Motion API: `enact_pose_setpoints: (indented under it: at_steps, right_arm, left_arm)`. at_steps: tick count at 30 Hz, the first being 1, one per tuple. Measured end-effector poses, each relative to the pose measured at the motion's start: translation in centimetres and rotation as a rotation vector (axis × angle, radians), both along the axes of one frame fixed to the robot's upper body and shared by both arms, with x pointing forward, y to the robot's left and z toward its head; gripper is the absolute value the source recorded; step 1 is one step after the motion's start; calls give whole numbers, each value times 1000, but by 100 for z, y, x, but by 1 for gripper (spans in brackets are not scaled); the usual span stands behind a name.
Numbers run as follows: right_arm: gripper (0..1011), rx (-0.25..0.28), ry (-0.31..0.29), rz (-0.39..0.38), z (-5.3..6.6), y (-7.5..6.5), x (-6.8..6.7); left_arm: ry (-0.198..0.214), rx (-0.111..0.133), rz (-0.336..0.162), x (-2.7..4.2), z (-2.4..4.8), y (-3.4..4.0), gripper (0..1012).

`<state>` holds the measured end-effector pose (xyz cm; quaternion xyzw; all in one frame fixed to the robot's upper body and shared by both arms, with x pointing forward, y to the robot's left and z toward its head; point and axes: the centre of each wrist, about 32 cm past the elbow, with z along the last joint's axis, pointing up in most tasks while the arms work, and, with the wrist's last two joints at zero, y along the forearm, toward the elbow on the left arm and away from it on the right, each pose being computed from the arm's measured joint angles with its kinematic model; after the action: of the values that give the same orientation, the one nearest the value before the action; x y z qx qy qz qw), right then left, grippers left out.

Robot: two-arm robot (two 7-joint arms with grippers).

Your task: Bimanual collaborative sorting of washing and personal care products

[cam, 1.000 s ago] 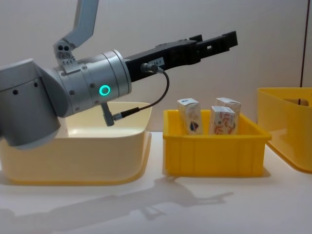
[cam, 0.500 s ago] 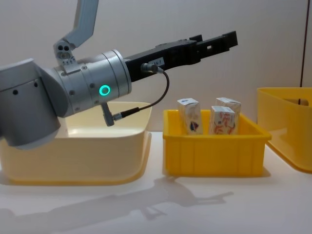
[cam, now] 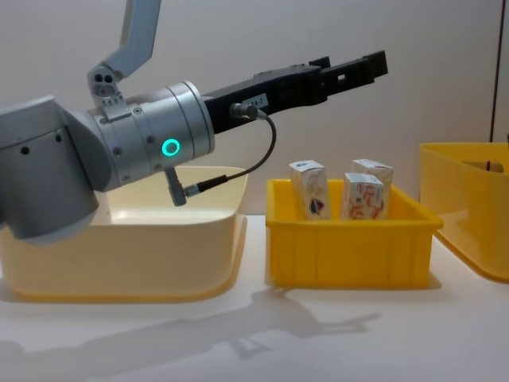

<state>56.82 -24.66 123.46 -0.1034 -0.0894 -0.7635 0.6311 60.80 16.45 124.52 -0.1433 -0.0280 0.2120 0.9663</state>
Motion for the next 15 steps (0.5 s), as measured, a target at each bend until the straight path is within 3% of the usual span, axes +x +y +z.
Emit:
enact_pose_setpoints:
  at_steps: [15]
  right_arm:
    - [1001, -3, -21, 16, 77, -5, 5]
  left_arm:
    - [0, 0, 0, 0, 0, 0, 1004]
